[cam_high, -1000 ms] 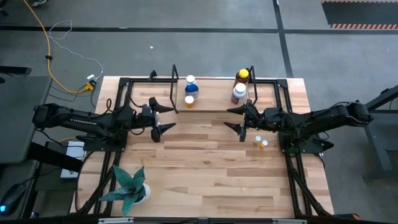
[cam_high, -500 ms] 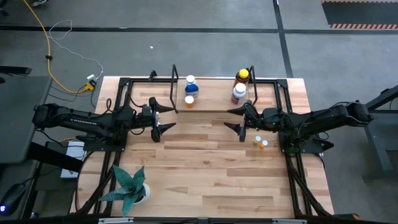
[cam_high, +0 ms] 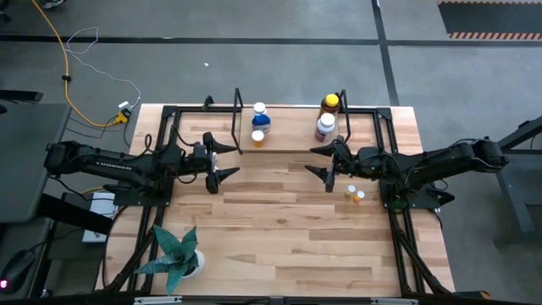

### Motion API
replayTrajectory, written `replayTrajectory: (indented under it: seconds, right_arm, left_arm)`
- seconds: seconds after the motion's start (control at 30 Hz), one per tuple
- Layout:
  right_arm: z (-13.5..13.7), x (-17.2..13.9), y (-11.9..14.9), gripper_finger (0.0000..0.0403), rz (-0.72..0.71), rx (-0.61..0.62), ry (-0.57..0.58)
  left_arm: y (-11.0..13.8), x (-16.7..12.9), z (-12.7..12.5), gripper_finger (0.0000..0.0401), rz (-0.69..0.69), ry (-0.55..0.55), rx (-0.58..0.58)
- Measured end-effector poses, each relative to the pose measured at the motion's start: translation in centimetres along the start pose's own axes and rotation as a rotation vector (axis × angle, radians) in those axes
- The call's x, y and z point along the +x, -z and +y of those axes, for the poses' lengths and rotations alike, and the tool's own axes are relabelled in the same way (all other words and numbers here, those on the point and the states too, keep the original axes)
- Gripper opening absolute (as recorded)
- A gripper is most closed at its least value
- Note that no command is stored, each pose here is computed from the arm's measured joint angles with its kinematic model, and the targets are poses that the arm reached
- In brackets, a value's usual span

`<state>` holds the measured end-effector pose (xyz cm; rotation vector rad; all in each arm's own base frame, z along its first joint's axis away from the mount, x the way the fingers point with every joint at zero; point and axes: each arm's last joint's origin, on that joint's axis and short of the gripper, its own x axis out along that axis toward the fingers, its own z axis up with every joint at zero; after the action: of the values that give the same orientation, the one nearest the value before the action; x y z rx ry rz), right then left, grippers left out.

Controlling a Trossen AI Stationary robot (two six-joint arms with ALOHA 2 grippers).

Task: Pick and place medicine bottles onto shelf by color
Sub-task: Put the small light yellow pill bottle on the shelf

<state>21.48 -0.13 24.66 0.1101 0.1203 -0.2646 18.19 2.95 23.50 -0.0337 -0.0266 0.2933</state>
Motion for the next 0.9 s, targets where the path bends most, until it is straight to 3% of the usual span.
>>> replayTrajectory:
  seconds: [0.23, 0.4, 0.57, 0.77, 0.9]
  right_arm:
    - [0.0, 0.0, 0.0, 0.0291, 0.000, 0.009, 0.000]
    - [0.3, 0.0, -0.3, 0.0291, 0.071, 0.131, -0.020]
    - [1.1, -0.7, -0.6, 0.0291, 0.321, 0.152, 0.045]
    - [1.4, -3.4, 0.2, 0.0291, 0.674, 0.228, 0.228]
    - [1.3, -5.2, 2.0, 0.0291, 0.829, 0.317, 0.366]
  left_arm:
    - [0.0, 0.0, 0.0, 0.0321, 0.000, 0.000, -0.009]
    - [0.0, 0.0, 0.0, 0.0321, 0.000, -0.001, -0.008]
    - [0.0, 0.0, 0.0, 0.0321, 0.000, -0.001, -0.008]
    - [0.0, 0.0, 0.0, 0.0321, 0.000, -0.001, -0.008]
    - [0.0, 0.0, 0.0, 0.0321, 0.000, -0.002, -0.008]
